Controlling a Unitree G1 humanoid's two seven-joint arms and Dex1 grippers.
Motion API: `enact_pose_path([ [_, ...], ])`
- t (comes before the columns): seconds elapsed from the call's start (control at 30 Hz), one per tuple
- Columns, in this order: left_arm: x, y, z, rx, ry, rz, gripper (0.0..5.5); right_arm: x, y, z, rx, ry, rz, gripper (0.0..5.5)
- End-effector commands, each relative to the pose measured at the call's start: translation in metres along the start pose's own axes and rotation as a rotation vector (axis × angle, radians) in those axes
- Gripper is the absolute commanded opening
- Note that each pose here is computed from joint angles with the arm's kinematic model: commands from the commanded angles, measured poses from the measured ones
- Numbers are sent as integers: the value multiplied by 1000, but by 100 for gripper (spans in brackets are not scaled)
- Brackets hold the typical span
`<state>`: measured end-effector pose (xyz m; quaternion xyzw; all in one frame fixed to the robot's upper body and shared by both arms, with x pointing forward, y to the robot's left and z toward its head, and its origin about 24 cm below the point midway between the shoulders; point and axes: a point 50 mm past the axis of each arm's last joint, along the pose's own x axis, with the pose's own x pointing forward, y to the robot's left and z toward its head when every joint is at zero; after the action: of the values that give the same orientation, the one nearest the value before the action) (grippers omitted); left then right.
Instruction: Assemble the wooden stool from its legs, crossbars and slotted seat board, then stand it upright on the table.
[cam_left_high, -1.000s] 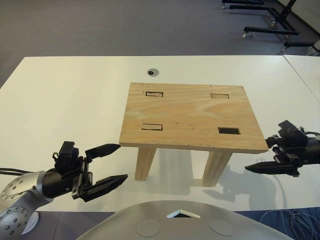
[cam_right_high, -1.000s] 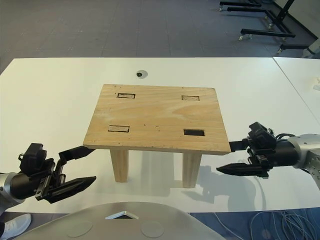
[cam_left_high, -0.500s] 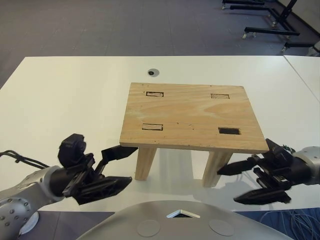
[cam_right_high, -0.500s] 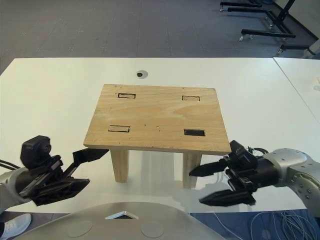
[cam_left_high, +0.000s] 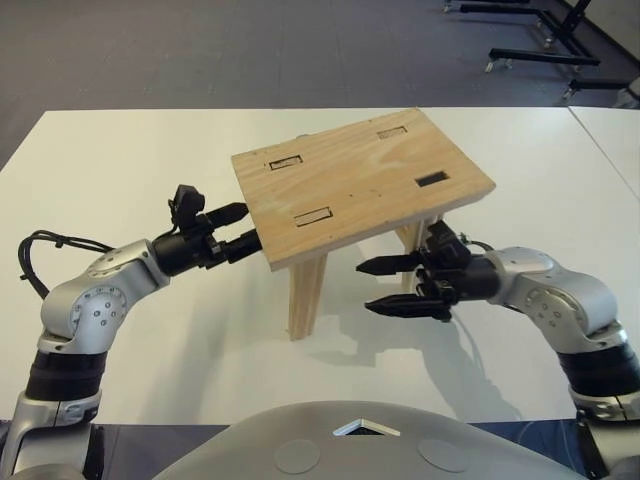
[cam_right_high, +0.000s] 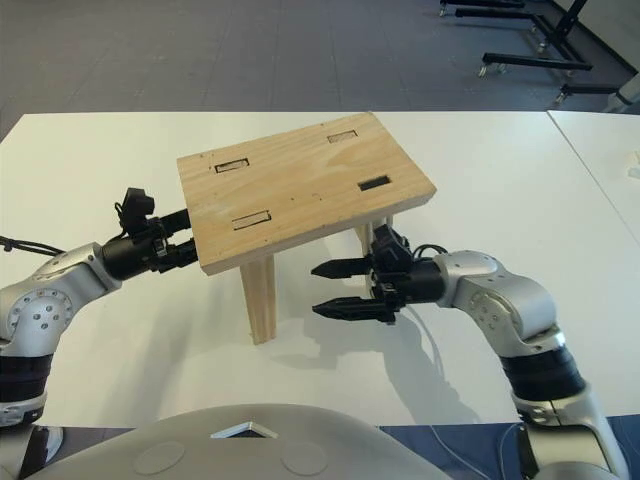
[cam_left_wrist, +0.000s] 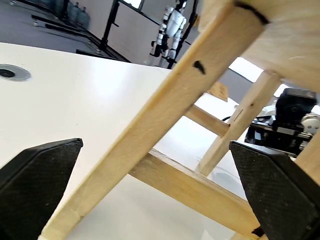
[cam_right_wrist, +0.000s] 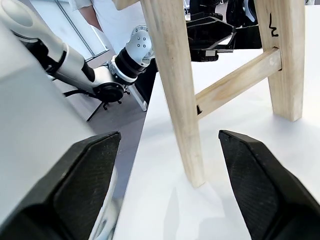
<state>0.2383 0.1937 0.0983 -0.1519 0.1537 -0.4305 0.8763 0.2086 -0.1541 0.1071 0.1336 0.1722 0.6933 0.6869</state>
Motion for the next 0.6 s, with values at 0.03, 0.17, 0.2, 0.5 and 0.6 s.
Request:
enact_pose_path([
  [0.03, 4, 17, 11, 84, -26, 109, 538, 16, 2, 6, -1, 15, 67, 361],
  [0.17, 2, 30, 15, 115, -41, 176, 538, 1, 23, 4, 102, 74, 235, 361],
  [0.2, 3, 32, 15, 119, -42, 186, 538, -2, 24, 7, 119, 68, 252, 361],
  [0.5, 31, 46, 24, 177, -93, 243, 538, 43, -2, 16, 54, -41, 213, 361],
  [0.6, 40, 61, 39, 232, -131, 334, 538, 50, -4, 17, 39, -63, 215, 361],
])
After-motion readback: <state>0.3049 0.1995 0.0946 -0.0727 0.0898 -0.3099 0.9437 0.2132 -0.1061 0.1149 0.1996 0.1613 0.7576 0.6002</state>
